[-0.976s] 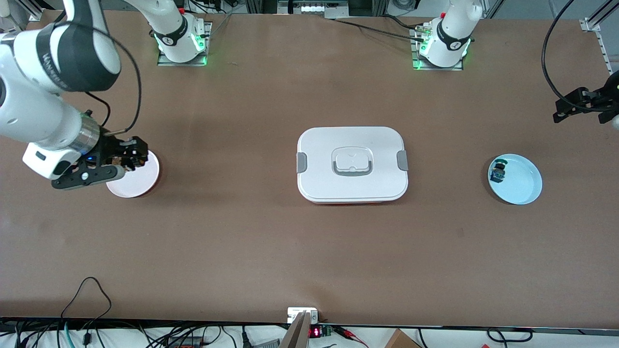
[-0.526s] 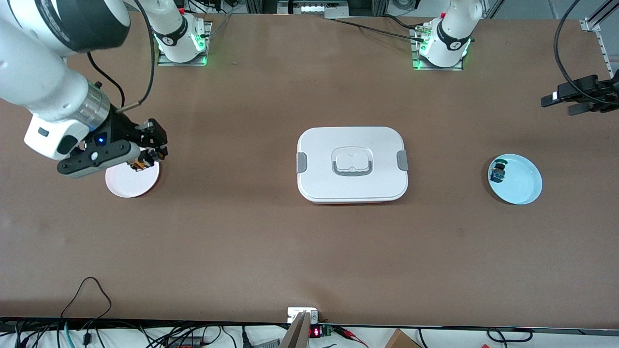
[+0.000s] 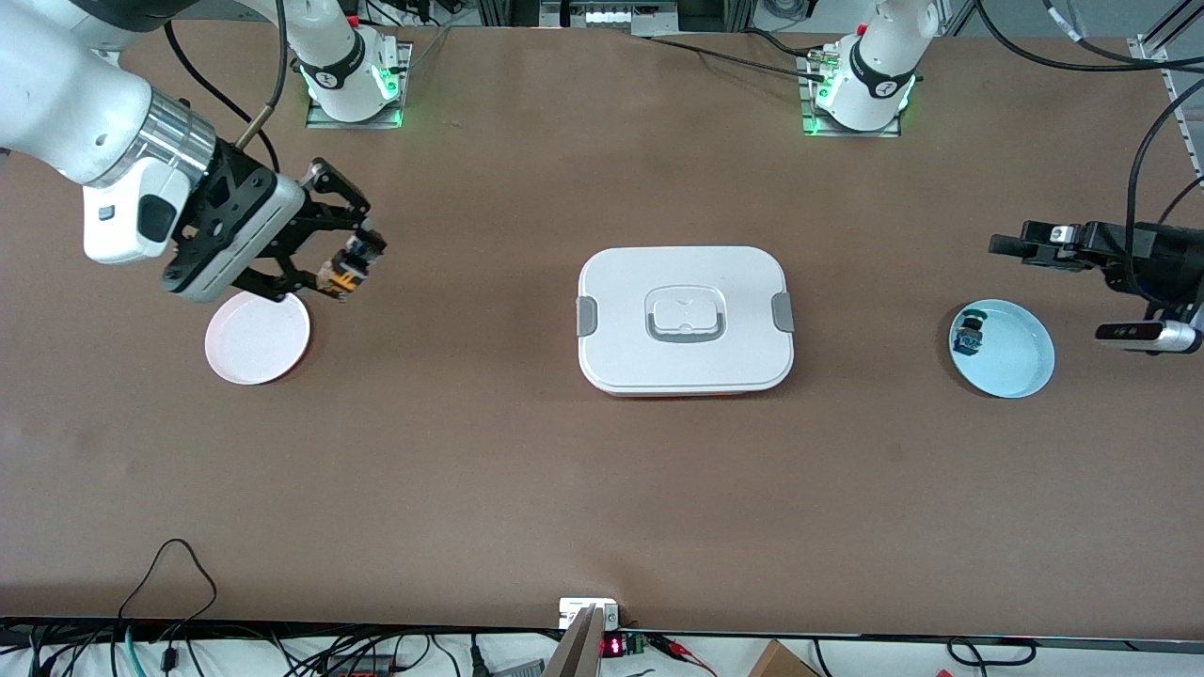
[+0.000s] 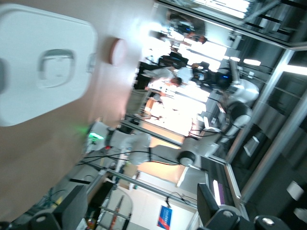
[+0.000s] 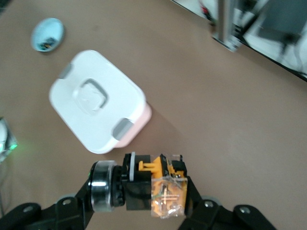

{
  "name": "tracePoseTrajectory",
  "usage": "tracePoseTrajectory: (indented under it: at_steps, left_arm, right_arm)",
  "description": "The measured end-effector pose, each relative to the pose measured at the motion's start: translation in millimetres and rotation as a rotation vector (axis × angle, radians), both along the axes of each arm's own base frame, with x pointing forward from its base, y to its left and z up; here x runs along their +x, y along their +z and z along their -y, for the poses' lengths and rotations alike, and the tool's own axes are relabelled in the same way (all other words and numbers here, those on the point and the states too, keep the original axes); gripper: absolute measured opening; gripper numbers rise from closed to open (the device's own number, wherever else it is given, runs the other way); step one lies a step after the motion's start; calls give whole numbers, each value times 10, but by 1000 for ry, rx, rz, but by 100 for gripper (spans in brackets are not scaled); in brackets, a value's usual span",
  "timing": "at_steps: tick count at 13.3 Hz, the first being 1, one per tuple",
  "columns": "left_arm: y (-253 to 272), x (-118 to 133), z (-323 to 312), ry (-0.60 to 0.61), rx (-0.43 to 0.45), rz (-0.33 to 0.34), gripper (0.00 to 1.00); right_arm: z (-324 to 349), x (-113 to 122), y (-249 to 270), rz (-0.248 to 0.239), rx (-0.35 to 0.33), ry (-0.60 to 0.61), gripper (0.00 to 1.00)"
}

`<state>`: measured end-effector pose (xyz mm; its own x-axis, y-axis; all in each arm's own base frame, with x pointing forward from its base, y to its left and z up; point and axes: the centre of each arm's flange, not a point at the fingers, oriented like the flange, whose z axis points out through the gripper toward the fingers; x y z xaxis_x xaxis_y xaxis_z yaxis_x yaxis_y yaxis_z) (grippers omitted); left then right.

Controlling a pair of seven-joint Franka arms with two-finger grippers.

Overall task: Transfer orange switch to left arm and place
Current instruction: 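Carry the switch above the box while the left gripper reaches toward it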

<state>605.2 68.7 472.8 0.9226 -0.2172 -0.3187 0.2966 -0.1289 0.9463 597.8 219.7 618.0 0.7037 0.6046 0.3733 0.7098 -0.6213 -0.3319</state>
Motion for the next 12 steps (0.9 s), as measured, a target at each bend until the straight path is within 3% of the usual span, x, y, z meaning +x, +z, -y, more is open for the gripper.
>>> tracePoseTrajectory:
  at_steps: [2, 4, 6, 8, 12]
  left_arm:
    - [85, 189, 471, 24, -79, 32, 100]
    - [82, 329, 1010, 35, -108, 40, 100]
    - [-2, 424, 1490, 49, -109, 32, 100]
    - [-66, 485, 1843, 76, -100, 2, 100]
    - [-85, 546, 2356, 147, -64, -126, 100]
  right_arm:
    - [-218, 13, -108, 16, 133, 97, 73]
    - [-475, 24, -274, -20, 317, 149, 73]
    - [-646, 74, -517, -11, 485, 223, 73]
    - [-808, 107, -715, 24, 585, 284, 73]
    - [-1252, 72, -921, 150, 730, 371, 73]
